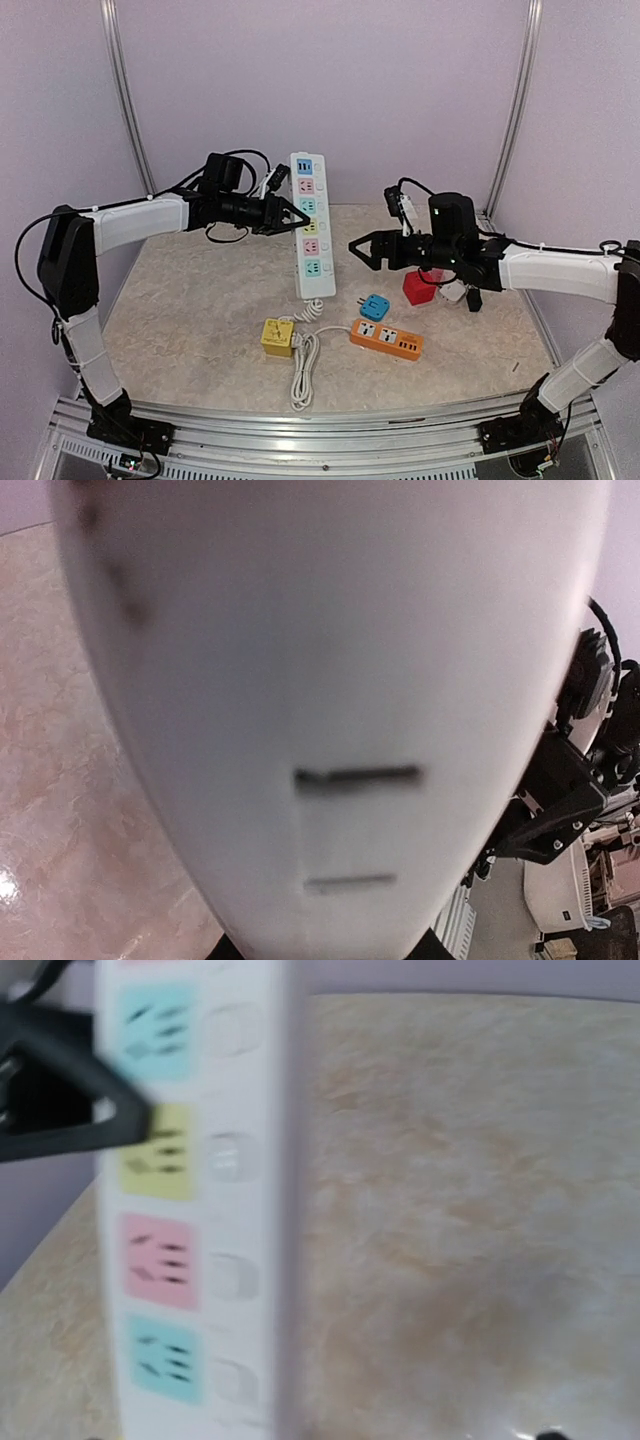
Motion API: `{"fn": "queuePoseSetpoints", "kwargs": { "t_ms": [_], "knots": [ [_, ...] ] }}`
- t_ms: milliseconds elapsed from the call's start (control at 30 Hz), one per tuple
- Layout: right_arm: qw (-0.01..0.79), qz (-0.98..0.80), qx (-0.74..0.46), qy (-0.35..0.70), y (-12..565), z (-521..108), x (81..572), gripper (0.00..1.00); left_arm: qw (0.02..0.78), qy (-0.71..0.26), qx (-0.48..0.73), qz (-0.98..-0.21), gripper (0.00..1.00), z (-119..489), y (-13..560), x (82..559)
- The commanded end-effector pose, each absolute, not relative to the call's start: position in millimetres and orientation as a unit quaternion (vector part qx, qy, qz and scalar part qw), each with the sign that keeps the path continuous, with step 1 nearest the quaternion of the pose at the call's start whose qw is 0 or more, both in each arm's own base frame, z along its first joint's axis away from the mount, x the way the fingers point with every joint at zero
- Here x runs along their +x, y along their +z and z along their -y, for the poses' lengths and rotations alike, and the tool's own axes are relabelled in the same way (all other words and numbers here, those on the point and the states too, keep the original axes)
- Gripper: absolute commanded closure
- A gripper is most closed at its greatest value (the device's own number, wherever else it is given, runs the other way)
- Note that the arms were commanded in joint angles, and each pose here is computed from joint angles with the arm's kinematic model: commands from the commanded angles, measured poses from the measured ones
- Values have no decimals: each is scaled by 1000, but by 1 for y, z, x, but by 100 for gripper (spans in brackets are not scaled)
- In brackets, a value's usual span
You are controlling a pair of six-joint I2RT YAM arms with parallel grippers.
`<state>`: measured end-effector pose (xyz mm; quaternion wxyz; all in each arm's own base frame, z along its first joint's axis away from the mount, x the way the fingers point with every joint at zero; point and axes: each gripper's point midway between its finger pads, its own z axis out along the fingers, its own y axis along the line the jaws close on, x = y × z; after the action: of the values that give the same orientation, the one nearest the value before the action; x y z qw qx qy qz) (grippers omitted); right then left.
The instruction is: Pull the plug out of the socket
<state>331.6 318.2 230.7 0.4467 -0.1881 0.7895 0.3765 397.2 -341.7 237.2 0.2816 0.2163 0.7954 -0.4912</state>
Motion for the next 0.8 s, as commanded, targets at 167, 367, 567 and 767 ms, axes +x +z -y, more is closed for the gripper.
{"fn": "queuePoseSetpoints", "kwargs": {
  "t_ms": [167,367,567,767],
  "knots": [
    [420,-789,-225,387,218,-374,320,1,293,-539,222,-758,100,379,267,402],
    [412,-831,-196,319,193,-379,333,0,294,-534,218,-762,100,381,264,400],
    [396,-836,-196,325,184,-398,328,0,305,-532,219,-759,100,384,263,402],
    [383,-859,-201,274,158,-411,331,0,316,-524,221,-759,99,385,266,402]
  ]
}}
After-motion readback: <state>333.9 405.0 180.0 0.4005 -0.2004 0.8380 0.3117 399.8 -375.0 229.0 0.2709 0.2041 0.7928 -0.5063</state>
